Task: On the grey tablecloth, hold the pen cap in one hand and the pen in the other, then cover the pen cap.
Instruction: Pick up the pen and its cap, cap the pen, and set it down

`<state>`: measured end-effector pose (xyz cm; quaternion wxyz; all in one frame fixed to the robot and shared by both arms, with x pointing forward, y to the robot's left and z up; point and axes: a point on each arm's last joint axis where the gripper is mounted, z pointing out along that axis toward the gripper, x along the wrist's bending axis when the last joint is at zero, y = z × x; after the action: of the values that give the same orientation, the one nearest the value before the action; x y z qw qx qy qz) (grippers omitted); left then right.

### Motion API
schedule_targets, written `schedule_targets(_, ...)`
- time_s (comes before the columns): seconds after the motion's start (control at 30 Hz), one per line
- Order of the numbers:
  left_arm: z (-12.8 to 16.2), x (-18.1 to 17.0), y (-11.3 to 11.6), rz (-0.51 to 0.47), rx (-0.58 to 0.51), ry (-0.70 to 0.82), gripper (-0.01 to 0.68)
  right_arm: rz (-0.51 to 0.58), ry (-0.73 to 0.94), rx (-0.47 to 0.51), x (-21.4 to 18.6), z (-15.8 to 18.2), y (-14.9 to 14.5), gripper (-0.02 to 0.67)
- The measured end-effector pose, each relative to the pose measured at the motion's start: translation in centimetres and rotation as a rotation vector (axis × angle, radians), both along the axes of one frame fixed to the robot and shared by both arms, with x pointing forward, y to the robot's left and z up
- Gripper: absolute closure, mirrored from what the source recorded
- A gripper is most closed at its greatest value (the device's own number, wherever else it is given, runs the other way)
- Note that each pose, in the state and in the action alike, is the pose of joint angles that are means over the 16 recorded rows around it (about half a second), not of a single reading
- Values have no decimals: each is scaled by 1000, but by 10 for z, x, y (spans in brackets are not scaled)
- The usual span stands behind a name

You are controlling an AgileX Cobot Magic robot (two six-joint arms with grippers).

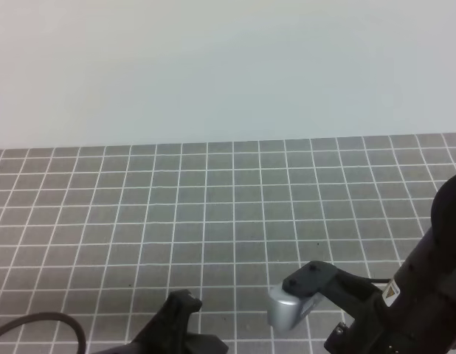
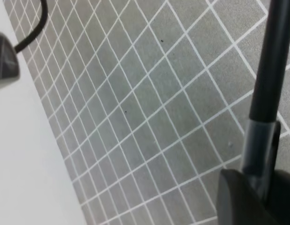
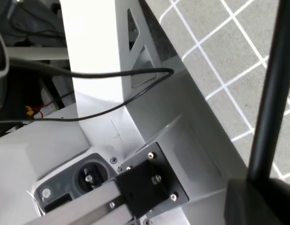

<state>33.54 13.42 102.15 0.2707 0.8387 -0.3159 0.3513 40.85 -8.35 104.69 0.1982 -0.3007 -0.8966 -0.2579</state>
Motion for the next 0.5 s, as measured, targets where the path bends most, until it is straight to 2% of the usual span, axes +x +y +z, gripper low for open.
schedule_targets(0.2,-1,1,2,57,1,42,398,-11,-13,-1,2,0,0,585)
schedule_targets(0.37,-2,4,7,146,10,56,301,-48,-51,-34,6,-2,-2,585)
schedule_targets(0.5,-1,10,15,265,18,51,285,-118,-118,-92,15,-5,-6,585)
